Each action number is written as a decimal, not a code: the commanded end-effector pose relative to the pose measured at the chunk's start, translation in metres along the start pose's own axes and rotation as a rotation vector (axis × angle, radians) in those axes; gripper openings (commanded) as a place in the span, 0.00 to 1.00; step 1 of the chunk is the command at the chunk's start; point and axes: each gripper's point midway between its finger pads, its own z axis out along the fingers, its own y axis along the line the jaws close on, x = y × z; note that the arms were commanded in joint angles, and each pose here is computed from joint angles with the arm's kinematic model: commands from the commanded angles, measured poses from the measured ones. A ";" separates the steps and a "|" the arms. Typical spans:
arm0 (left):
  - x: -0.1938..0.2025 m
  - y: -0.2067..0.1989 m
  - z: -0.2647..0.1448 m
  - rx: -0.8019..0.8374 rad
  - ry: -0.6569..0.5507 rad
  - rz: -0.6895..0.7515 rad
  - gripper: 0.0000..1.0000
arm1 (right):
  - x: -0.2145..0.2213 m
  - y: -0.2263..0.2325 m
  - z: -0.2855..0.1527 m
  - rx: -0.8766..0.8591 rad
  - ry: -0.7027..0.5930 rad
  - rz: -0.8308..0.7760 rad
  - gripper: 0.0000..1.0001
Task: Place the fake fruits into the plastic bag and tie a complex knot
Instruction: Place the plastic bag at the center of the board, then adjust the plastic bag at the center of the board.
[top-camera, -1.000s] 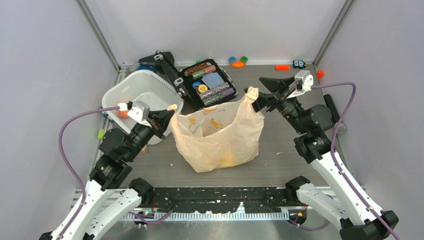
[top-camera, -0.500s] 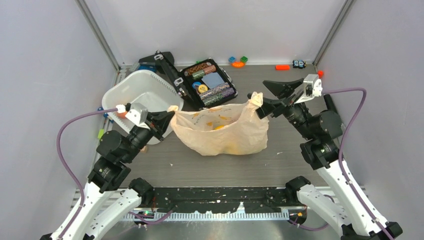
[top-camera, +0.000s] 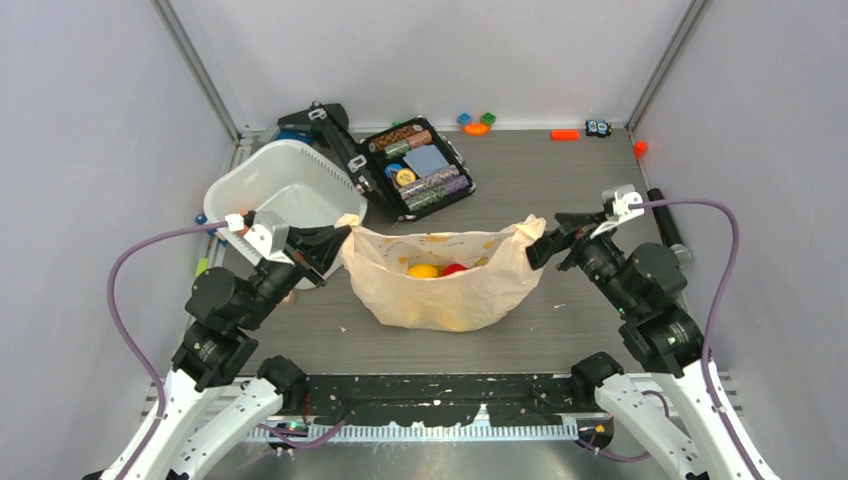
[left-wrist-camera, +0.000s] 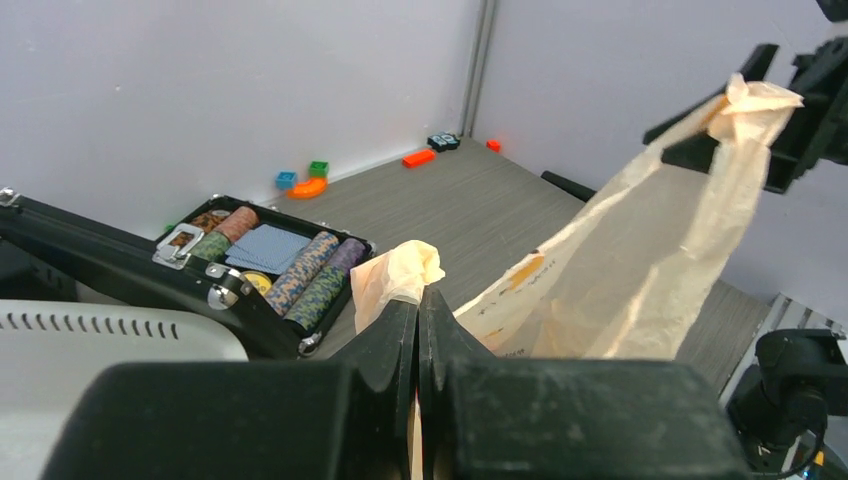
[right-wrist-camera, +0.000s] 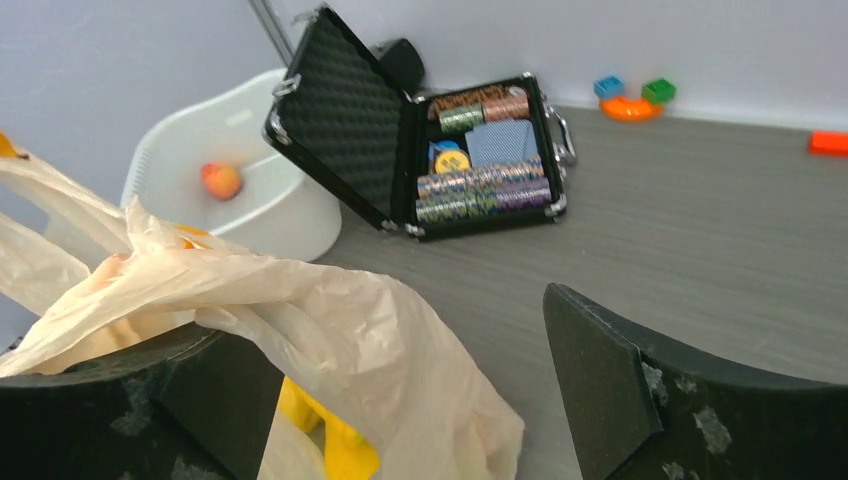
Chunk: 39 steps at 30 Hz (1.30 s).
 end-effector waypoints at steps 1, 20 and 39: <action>-0.022 0.011 -0.004 -0.075 -0.086 -0.004 0.00 | 0.007 -0.010 -0.029 0.086 0.076 0.009 1.00; -0.021 0.004 -0.003 -0.032 -0.080 -0.014 0.00 | -0.103 0.059 -0.094 -0.181 -0.136 -0.139 0.95; -0.020 -0.052 0.000 0.293 -0.059 -0.028 0.00 | -0.071 0.194 0.016 -0.764 0.003 -0.289 0.76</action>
